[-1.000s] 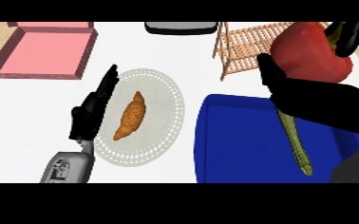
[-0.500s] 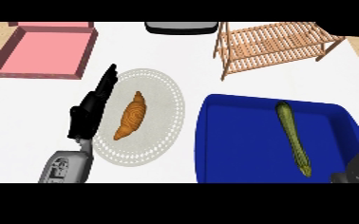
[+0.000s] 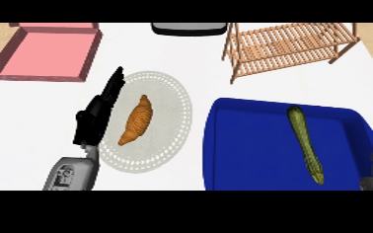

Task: Pick the bell pepper from the tray and place it in the tiered shelf

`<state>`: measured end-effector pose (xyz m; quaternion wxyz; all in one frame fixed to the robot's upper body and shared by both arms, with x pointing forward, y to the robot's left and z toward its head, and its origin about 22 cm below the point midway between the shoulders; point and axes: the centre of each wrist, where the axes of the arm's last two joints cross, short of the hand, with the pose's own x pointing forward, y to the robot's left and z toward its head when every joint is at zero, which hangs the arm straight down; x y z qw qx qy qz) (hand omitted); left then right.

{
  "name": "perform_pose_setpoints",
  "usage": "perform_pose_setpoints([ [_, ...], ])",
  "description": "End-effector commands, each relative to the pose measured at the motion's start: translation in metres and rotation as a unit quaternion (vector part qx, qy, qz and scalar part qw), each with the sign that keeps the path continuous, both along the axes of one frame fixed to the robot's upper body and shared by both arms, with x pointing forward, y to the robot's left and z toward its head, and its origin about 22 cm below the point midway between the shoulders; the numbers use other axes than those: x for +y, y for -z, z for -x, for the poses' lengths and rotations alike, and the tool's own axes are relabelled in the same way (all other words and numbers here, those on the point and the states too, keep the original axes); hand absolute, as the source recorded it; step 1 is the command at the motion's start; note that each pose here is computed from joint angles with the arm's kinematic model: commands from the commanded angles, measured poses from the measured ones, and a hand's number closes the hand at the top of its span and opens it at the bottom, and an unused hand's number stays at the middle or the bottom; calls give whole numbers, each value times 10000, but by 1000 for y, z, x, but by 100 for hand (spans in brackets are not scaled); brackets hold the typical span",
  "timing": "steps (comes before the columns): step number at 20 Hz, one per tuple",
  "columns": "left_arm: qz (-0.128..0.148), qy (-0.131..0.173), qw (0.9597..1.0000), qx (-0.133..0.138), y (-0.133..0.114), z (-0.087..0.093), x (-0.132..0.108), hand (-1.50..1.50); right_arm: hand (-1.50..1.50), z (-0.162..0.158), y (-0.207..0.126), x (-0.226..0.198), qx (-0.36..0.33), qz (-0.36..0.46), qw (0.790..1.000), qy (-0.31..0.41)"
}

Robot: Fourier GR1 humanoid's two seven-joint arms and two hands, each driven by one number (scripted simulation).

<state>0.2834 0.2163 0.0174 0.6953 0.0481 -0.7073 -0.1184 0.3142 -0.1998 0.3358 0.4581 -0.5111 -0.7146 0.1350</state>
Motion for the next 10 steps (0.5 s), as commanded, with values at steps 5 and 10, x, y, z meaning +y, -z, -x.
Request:
perform_pose_setpoints([
  [5,42,33,10000,22,12,-1,5,0,150,-46,24,8,-359,933,9950,-55],
  [10,8,58,10000,-75,1,-3,-11,0,150,-74,40,-7,-273,525,9981,175],
])
